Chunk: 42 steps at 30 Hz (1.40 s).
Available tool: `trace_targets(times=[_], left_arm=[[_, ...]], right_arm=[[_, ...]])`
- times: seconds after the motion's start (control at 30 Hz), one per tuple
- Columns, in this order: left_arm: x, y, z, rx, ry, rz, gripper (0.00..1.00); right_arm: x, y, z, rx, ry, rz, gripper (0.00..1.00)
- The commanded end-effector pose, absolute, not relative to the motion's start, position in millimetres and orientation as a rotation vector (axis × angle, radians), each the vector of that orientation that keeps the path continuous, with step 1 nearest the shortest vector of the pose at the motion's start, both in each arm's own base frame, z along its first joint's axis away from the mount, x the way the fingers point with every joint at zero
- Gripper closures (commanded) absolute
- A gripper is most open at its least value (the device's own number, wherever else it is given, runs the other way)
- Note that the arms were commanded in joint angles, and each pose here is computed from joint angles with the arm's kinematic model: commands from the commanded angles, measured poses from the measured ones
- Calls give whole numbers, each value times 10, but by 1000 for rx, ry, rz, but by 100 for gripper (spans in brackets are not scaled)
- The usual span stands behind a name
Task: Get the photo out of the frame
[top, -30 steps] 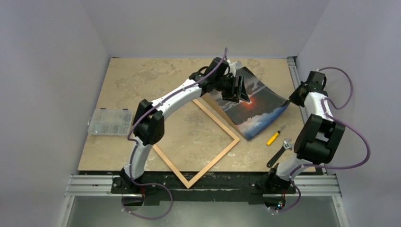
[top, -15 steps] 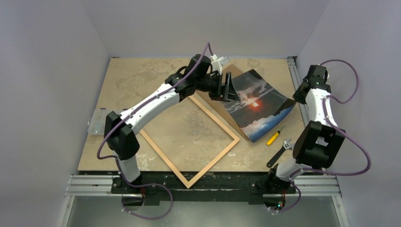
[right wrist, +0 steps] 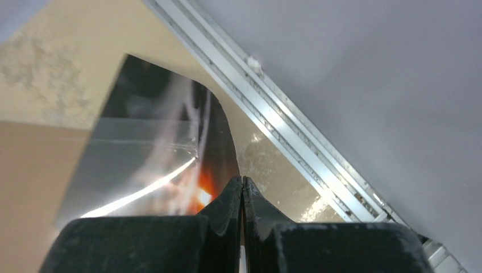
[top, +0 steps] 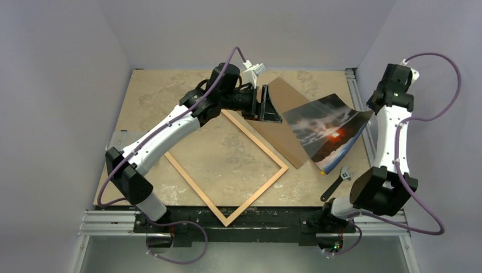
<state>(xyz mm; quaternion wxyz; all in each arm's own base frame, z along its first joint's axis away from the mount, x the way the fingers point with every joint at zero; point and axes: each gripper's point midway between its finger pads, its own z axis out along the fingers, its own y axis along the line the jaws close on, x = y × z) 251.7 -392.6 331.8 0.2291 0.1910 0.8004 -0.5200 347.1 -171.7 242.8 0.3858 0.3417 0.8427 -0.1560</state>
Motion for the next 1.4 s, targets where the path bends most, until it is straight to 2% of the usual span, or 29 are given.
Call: trace_targets(times=[0.0,0.23,0.47,0.63,0.7,0.8,1.0,1.23,1.37], left_arm=[[2417,-3744,3533,582,2127,-1433,35],[2416,-3571,3496,593,2129,-1411,35],[2485,-3270,3504,572,2118,-1357,35],[2580,-3089,3398,558,2127,-1254,35],[2603,-3045,3324,556,2144,-1217,35],[2653,-2971,3248,528,2154,-1176,35],[2827,-2692,3235,434,2133,-1052,35],[2956,-2559,3154,380,2147,-1004,36],[2999,-2533,3126,359,2153,-1009,36]], right_arm=[[3332,-1689,3267,826,1978,-400,100],[3164,-1424,4172,668,1817,-305,100],[3139,-822,5161,433,1633,-70,100],[3314,-263,5621,271,1538,167,100],[3415,1,5757,230,1490,344,100],[3580,382,5887,166,1415,605,100],[4059,895,5812,168,1375,890,100],[4388,1220,5879,242,1314,1126,100],[4487,1158,5790,319,1310,1125,100]])
